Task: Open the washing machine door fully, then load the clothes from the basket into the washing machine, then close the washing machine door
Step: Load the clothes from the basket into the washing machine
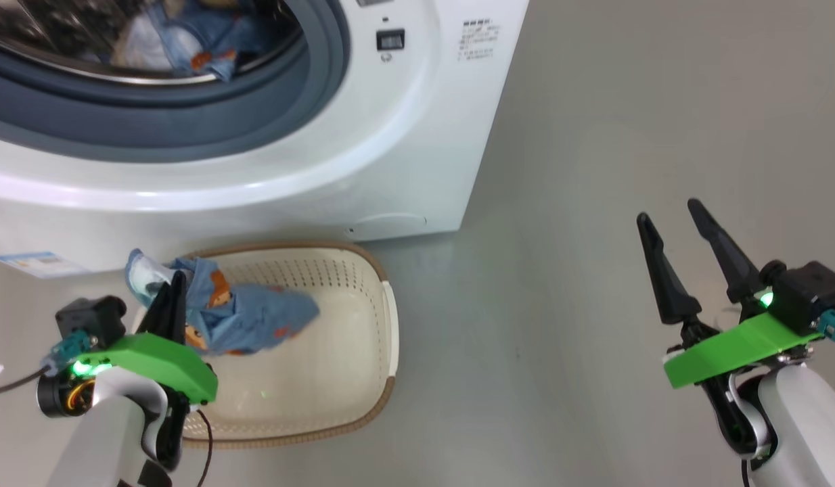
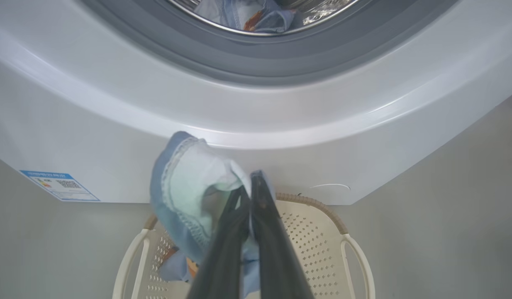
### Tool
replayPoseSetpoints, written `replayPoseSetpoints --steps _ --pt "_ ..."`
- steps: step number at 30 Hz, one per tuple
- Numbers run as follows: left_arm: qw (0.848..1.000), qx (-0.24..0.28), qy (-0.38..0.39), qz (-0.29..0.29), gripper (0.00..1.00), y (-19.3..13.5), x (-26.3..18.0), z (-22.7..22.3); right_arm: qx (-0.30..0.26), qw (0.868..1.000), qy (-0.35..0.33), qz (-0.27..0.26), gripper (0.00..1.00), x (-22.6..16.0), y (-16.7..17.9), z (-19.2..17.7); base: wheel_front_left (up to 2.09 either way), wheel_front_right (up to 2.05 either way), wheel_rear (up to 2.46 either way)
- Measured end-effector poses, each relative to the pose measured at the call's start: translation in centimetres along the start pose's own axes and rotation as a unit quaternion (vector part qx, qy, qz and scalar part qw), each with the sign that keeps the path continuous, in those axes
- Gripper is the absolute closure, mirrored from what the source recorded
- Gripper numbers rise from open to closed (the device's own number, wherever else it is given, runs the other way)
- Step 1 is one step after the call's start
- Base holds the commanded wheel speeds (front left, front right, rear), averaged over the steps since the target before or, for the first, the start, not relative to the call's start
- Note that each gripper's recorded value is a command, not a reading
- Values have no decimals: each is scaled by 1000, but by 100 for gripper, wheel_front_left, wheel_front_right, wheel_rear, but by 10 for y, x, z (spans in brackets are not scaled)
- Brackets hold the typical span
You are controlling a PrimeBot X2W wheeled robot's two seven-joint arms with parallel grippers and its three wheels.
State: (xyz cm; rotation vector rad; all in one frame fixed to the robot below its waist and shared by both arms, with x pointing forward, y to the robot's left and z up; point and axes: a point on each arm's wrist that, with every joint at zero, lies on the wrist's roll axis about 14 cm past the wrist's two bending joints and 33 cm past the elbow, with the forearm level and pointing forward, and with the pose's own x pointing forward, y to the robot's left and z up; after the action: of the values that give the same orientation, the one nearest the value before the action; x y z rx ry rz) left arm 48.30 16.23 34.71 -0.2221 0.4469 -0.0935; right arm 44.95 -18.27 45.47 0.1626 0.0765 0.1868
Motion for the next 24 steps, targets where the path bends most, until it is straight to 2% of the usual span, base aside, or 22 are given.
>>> replayPoseSetpoints --steps 8,24 --pt "996 23 -83 -13 100 -7 -34 44 -3 1000 -12 2 0 -22 6 13 0 0 0" --pt "983 35 -179 -12 100 -8 -92 82 -4 1000 -25 -3 0 -42 7 24 0 0 0"
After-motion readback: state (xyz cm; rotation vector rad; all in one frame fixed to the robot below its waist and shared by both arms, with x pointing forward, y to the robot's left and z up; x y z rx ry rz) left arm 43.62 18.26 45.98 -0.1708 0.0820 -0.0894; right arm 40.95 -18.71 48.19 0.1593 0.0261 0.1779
